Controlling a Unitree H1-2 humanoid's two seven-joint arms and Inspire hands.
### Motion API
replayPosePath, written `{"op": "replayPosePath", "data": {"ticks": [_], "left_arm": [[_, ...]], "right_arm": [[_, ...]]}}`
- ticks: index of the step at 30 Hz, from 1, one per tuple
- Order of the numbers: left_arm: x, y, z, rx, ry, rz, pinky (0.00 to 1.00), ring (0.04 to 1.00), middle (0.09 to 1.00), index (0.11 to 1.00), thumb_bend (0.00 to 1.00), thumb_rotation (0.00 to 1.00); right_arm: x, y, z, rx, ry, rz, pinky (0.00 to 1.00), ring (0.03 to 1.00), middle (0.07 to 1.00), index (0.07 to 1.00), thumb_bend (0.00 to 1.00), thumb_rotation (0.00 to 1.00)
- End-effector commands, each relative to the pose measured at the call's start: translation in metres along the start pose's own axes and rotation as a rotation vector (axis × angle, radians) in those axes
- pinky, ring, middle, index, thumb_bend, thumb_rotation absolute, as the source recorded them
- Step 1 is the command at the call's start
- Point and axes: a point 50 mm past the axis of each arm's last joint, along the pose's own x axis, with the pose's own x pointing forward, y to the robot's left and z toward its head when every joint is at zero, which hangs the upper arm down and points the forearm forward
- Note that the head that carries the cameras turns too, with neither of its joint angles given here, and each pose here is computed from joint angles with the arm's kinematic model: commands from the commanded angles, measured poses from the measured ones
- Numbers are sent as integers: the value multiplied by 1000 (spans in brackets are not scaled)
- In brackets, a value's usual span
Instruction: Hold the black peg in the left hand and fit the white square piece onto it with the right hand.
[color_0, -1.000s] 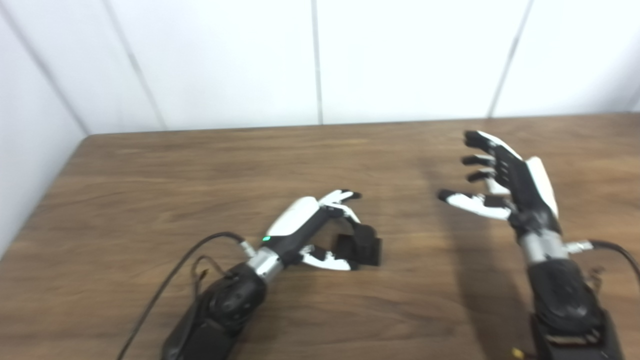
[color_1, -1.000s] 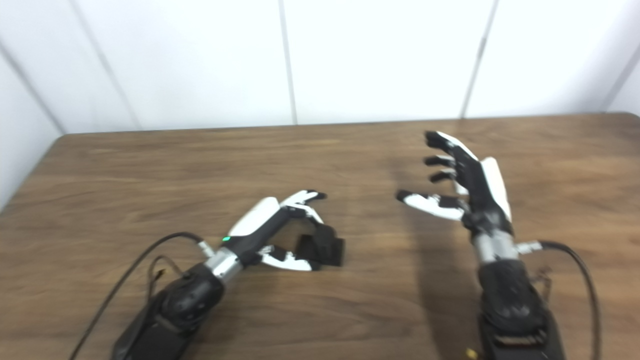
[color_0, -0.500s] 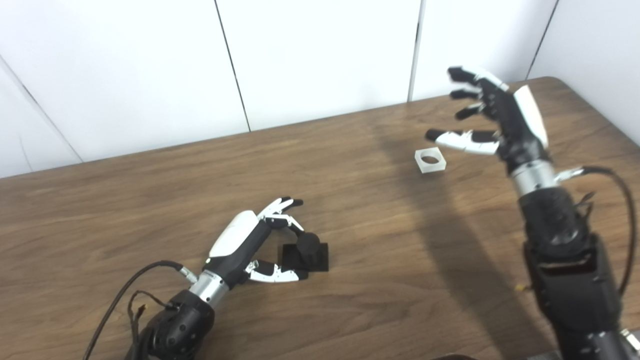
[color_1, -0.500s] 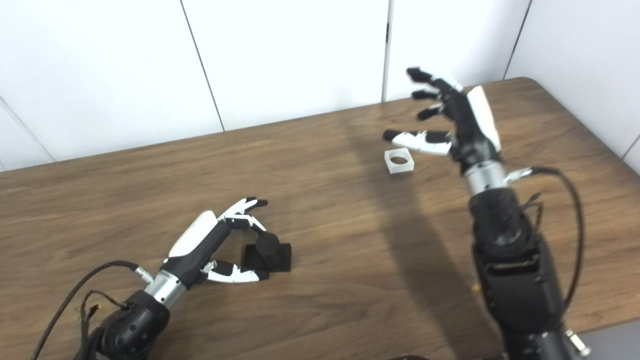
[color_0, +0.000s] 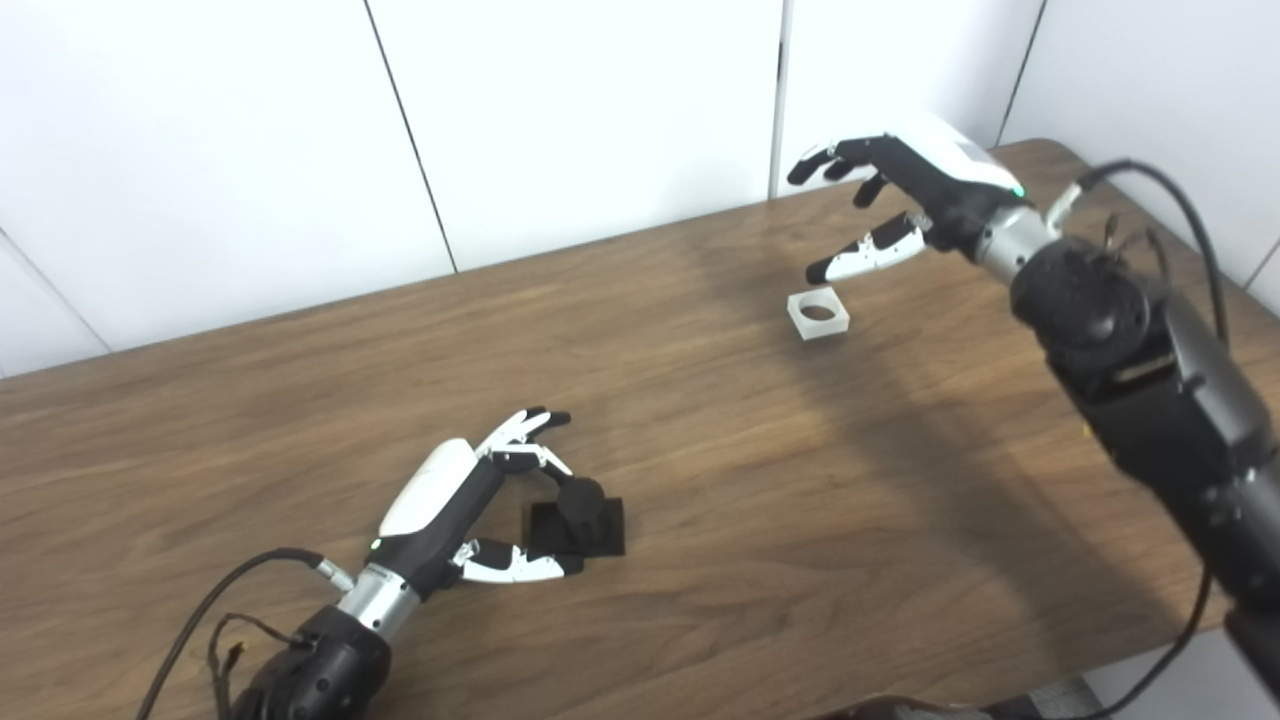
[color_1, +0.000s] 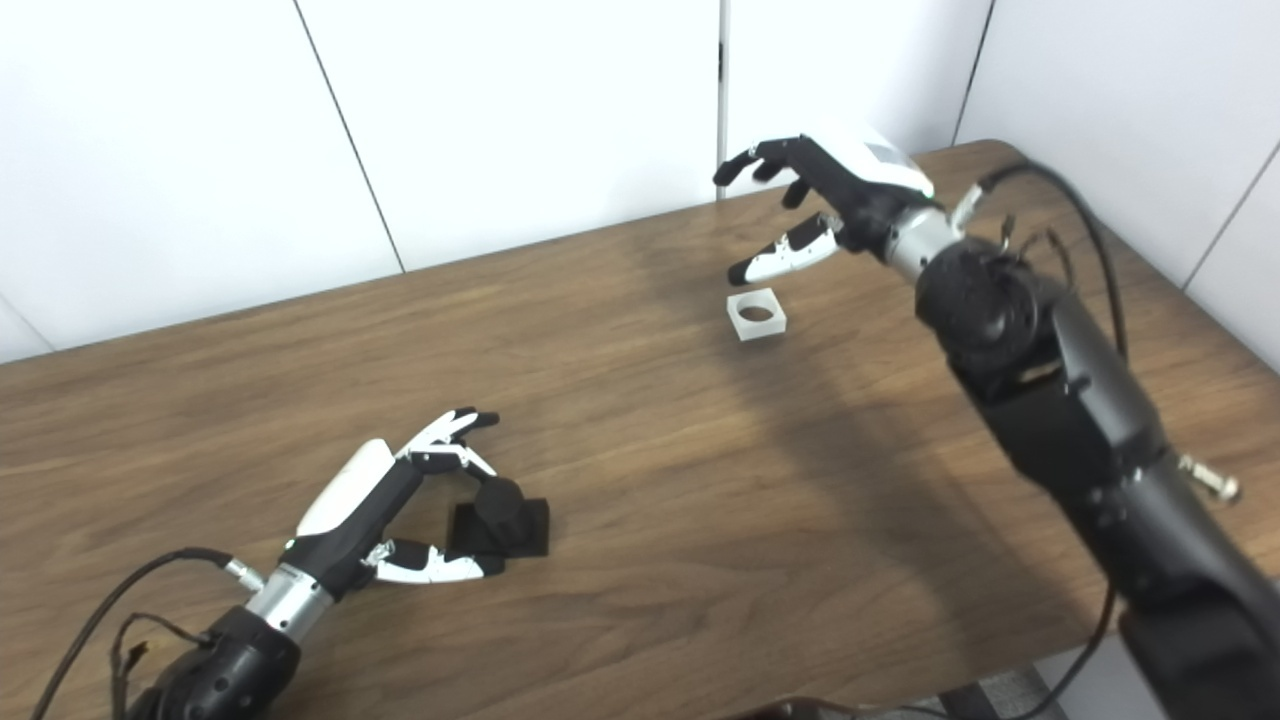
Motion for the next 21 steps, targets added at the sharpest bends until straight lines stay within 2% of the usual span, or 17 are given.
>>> {"op": "replayPosePath", "data": {"ticks": [1, 4, 7, 11, 14, 21], "left_arm": [[-9, -5, -10, 11, 37, -56, 844, 976, 930, 496, 520, 80], [-8, -6, -10, 8, 41, -60, 841, 976, 931, 496, 520, 80], [-8, -6, -11, 12, 45, -64, 846, 976, 931, 496, 520, 80], [-8, -5, -12, 15, 44, -62, 849, 973, 928, 496, 519, 80], [-9, -4, -12, 13, 47, -60, 844, 978, 931, 496, 520, 79], [-7, -4, -12, 11, 46, -53, 842, 977, 931, 496, 520, 79]], "right_arm": [[14, -29, 6, -102, -25, -1, 641, 837, 876, 720, 777, 216], [25, -32, 2, -154, -2, 83, 706, 891, 912, 742, 789, 223], [38, -35, -2, -191, 16, 165, 817, 947, 942, 775, 853, 230], [47, -37, -4, -201, 31, 219, 923, 987, 963, 798, 908, 238], [55, -38, -4, -234, 49, 272, 970, 999, 981, 817, 929, 270], [65, -32, -10, -278, 102, 351, 996, 1000, 991, 827, 959, 295]]}}
